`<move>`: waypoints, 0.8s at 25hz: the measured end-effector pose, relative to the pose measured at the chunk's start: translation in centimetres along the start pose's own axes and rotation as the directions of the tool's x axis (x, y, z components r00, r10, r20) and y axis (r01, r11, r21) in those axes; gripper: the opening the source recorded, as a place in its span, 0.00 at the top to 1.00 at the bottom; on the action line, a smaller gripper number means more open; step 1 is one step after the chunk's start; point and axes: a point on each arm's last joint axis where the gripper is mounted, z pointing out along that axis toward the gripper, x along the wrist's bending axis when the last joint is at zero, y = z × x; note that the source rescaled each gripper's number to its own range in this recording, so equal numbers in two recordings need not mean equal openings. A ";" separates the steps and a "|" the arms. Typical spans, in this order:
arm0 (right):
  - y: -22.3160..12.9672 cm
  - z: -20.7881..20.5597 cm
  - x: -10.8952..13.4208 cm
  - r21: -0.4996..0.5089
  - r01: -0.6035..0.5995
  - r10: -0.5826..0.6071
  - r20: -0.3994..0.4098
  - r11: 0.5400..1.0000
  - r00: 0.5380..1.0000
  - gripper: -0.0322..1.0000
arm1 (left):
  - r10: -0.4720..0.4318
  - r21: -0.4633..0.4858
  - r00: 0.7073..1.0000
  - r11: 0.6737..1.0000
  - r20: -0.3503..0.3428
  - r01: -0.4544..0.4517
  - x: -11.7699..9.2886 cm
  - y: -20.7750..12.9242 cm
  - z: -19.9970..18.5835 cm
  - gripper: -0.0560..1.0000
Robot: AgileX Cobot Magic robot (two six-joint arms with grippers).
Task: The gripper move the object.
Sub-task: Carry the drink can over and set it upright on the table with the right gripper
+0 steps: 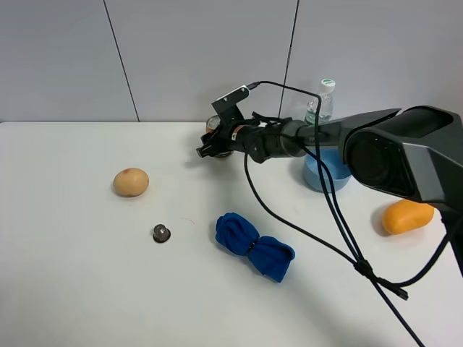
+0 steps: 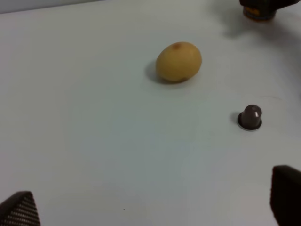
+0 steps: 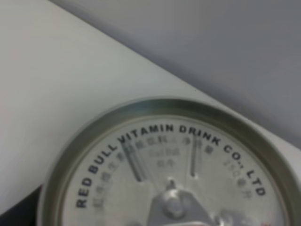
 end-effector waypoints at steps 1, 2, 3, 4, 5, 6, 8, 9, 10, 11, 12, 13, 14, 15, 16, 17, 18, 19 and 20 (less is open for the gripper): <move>0.4 -0.3 -0.1 0.013 0.003 -0.003 -0.004 1.000 1.000 0.96 | 0.000 0.000 1.000 1.000 0.000 0.000 0.0 0.0 0.0 0.00; 1.0 -0.7 -0.2 0.023 0.003 -0.003 -0.006 1.000 1.000 0.96 | 0.000 0.000 1.000 1.000 0.000 0.000 0.0 0.0 0.0 0.00; 1.5 -1.1 -0.3 0.028 0.003 -0.003 -0.007 1.000 1.000 0.96 | 0.000 0.000 1.000 1.000 0.000 0.000 0.0 0.0 0.0 0.00; 2.3 -1.6 -0.4 0.027 0.003 -0.003 -0.007 1.000 1.000 0.96 | 0.000 0.000 1.000 1.000 0.000 0.000 0.0 0.0 0.0 0.00; 3.2 -2.1 -0.6 0.025 0.003 -0.003 -0.007 1.000 1.000 0.96 | 0.000 0.000 1.000 1.000 0.000 0.000 0.0 0.0 0.0 0.00; 4.1 -2.7 -0.7 0.021 0.003 -0.003 -0.007 1.000 1.000 0.96 | 0.000 0.000 1.000 1.000 0.000 0.000 0.0 0.0 0.0 0.00; 5.7 -4.0 -1.0 0.027 0.003 -0.003 -0.009 1.000 1.000 0.96 | 0.000 0.000 1.000 1.000 0.000 0.000 0.0 0.0 0.0 0.00; 6.6 -4.7 -1.1 0.031 0.003 -0.003 -0.011 1.000 1.000 0.96 | 0.000 0.000 1.000 1.000 0.000 0.000 0.0 0.0 0.0 0.00; 7.2 -5.3 -1.2 0.042 0.003 -0.002 -0.013 0.999 1.000 0.96 | 0.000 0.000 1.000 1.000 0.000 0.000 0.0 0.0 0.0 0.00; 7.8 -6.0 -1.3 0.060 0.003 -0.002 -0.017 0.998 1.000 0.97 | 0.000 0.000 1.000 1.000 0.000 0.000 0.0 0.0 0.0 0.00; 8.3 -6.7 -1.4 0.079 0.004 -0.002 -0.022 0.997 1.000 0.96 | 0.000 0.000 1.000 1.000 0.000 0.000 0.0 0.0 0.0 0.00; 8.8 -7.4 -1.5 0.102 0.004 -0.002 -0.027 0.995 1.000 0.96 | 0.000 0.000 1.000 1.000 0.000 0.000 0.0 0.0 0.0 0.00; 9.2 -8.0 -1.6 0.123 0.005 -0.001 -0.031 0.992 1.000 0.96 | 0.000 0.000 1.000 1.000 0.000 0.000 0.0 0.0 0.0 0.00; 9.6 -8.8 -1.7 0.149 0.006 -0.001 -0.037 0.989 0.999 0.96 | 0.000 0.000 1.000 1.000 0.000 0.000 0.0 0.0 0.0 0.00; 10.0 -9.5 -1.7 0.173 0.007 0.000 -0.042 0.985 0.999 0.96 | 0.000 0.000 1.000 1.000 0.000 0.000 0.0 0.0 0.0 0.00; 10.5 -10.2 -1.8 0.191 0.008 0.001 -0.046 0.982 0.999 0.96 | 0.000 0.000 1.000 1.000 0.000 0.000 0.0 0.0 0.0 0.00; 10.9 -11.0 -1.9 0.211 0.009 0.002 -0.051 0.977 0.999 0.96 | 0.000 0.000 1.000 1.000 0.000 0.000 0.0 0.0 0.0 0.00; 11.4 -11.9 -2.0 0.226 0.010 0.002 -0.054 0.974 0.999 0.96 | 0.000 0.000 1.000 1.000 0.000 0.000 0.0 0.0 0.0 0.00; 12.0 -12.7 -2.1 0.238 0.011 0.003 -0.057 0.971 0.998 0.96 | 0.000 0.000 1.000 1.000 0.000 0.000 0.0 0.0 0.0 0.00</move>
